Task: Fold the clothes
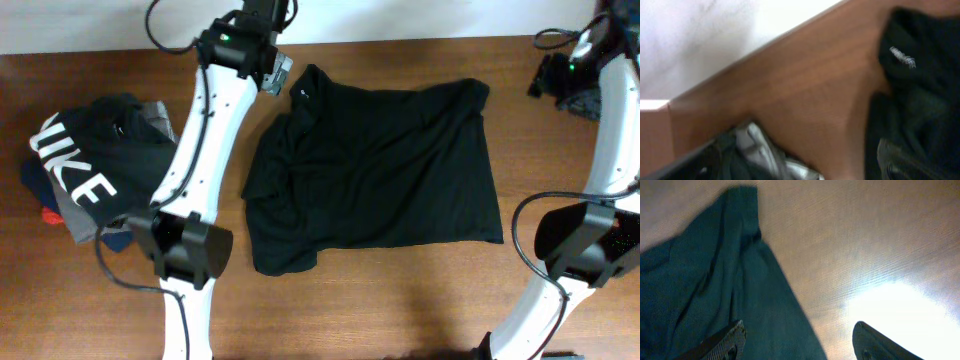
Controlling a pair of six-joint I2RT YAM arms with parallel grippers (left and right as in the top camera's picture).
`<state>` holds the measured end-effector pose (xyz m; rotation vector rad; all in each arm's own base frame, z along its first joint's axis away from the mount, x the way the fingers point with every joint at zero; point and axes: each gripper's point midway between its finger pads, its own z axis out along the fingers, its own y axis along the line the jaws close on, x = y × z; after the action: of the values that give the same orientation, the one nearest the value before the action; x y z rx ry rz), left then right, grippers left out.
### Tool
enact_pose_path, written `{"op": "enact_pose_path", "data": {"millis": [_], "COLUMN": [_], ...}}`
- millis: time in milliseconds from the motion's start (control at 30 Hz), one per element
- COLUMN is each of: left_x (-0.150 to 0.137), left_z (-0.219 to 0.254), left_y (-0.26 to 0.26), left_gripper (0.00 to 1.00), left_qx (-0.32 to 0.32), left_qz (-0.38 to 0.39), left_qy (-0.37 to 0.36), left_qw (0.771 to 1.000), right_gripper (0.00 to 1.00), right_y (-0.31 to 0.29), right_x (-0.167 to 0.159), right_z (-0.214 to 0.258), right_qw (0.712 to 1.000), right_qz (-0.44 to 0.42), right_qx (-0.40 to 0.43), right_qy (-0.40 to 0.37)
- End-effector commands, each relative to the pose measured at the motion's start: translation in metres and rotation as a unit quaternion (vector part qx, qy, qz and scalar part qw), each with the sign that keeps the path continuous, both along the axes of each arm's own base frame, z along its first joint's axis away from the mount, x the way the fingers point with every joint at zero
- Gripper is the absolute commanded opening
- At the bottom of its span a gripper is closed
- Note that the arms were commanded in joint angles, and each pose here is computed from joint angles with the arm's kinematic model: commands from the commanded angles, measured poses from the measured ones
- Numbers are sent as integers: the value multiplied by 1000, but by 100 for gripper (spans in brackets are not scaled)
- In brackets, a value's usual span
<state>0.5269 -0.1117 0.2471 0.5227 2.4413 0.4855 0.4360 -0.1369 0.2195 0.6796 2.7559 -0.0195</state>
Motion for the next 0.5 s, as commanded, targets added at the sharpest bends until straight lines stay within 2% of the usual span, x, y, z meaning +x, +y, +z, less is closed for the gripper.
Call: {"op": "enact_pose_path", "data": {"millis": [0,100,233,467], "left_x": [-39,-63,-83,-81], "left_z": [66,59,40,34], "left_y": [-16,-21,-27,-1], "left_gripper": [99,99,99,99], "left_qx": [-94,-129,-155,-164], "left_qz": [-32,-26,-15,31], "left_qy": [-25,18,79,87], "left_qw": [995,991,985,982], "right_gripper": [73,73,76,76], "right_y": [18,22,24,34], "right_x": [-27,-48,-54,-81], "right_z": [29,24,7,-69], "right_qw": [999,997,995,979], "right_qz": [26,50,54,50], "right_qx": [37,42,55,97], "right_qy": [-8,33,63,169]}}
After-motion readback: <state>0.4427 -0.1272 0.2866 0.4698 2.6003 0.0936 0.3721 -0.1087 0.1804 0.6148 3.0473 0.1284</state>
